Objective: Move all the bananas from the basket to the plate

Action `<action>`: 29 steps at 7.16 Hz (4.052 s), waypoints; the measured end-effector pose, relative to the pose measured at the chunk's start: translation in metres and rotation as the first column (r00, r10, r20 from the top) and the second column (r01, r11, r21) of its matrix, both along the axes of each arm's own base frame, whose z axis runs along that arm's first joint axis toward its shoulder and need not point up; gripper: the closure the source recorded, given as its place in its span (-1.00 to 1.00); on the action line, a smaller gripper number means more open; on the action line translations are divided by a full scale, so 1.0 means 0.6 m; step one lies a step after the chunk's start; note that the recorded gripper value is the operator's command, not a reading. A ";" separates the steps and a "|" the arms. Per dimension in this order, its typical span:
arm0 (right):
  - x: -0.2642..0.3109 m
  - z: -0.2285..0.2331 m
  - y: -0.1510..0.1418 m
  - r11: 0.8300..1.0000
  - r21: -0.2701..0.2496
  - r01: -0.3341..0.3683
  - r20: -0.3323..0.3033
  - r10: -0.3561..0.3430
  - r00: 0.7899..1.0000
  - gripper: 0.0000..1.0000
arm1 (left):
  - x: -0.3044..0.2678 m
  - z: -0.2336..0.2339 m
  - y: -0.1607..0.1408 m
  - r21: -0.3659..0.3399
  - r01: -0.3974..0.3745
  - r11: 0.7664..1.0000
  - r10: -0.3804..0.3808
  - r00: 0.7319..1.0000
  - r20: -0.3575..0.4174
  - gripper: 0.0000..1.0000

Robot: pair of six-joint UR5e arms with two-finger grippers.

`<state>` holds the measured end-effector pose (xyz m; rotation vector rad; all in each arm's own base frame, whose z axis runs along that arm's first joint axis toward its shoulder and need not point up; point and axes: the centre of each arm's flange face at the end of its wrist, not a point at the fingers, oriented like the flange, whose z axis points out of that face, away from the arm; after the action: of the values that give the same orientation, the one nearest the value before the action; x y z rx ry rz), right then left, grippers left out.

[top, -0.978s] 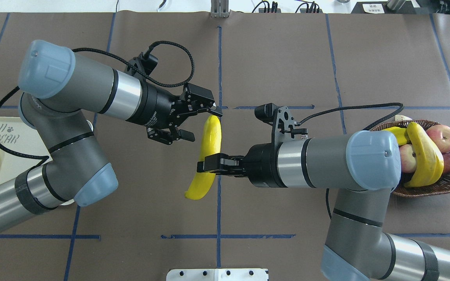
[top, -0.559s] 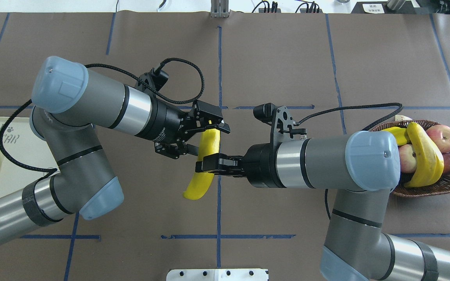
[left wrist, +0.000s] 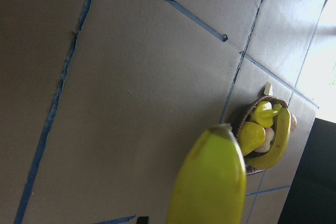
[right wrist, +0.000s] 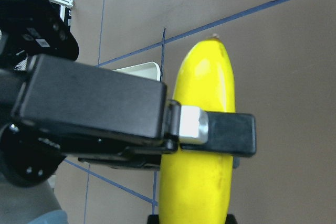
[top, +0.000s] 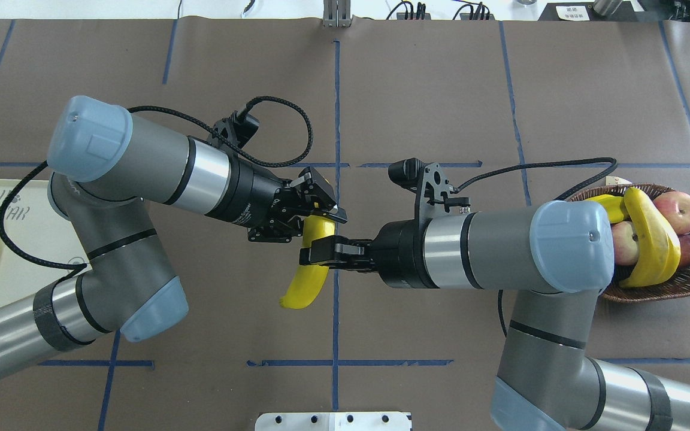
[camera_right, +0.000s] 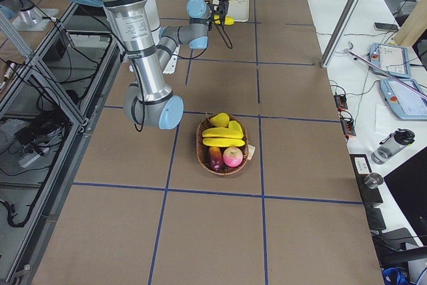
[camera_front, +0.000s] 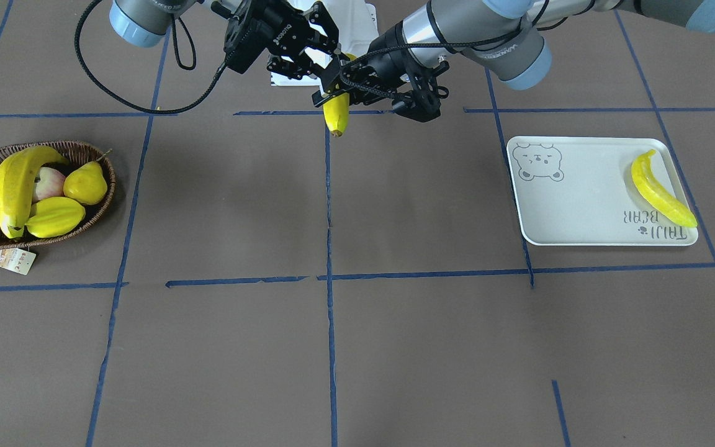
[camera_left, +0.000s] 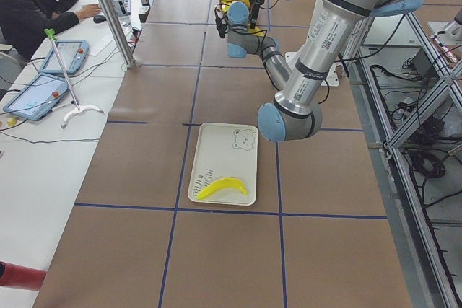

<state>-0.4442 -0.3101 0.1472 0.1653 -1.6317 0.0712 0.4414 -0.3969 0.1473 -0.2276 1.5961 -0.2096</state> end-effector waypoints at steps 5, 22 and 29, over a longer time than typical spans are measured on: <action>0.019 0.004 0.020 1.000 -0.001 0.017 0.003 -0.017 1.000 -1.00 | -0.018 0.034 -0.033 0.021 0.036 0.999 -0.037 0.999 0.040 1.00; 0.279 0.332 -0.118 0.987 -0.031 -0.156 -0.485 0.122 0.866 -1.00 | -0.378 0.687 -0.072 0.183 0.035 0.982 -0.162 0.646 0.746 -0.99; 0.427 0.560 -0.079 0.990 -0.049 -0.131 -0.692 0.061 0.720 -0.99 | -0.249 0.310 -0.068 0.048 0.092 0.995 -0.101 0.734 0.672 -0.99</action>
<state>-0.1880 -0.3576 0.4833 0.1766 -0.8591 0.1479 0.2920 -0.4377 0.3332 -0.0413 0.8740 -0.3223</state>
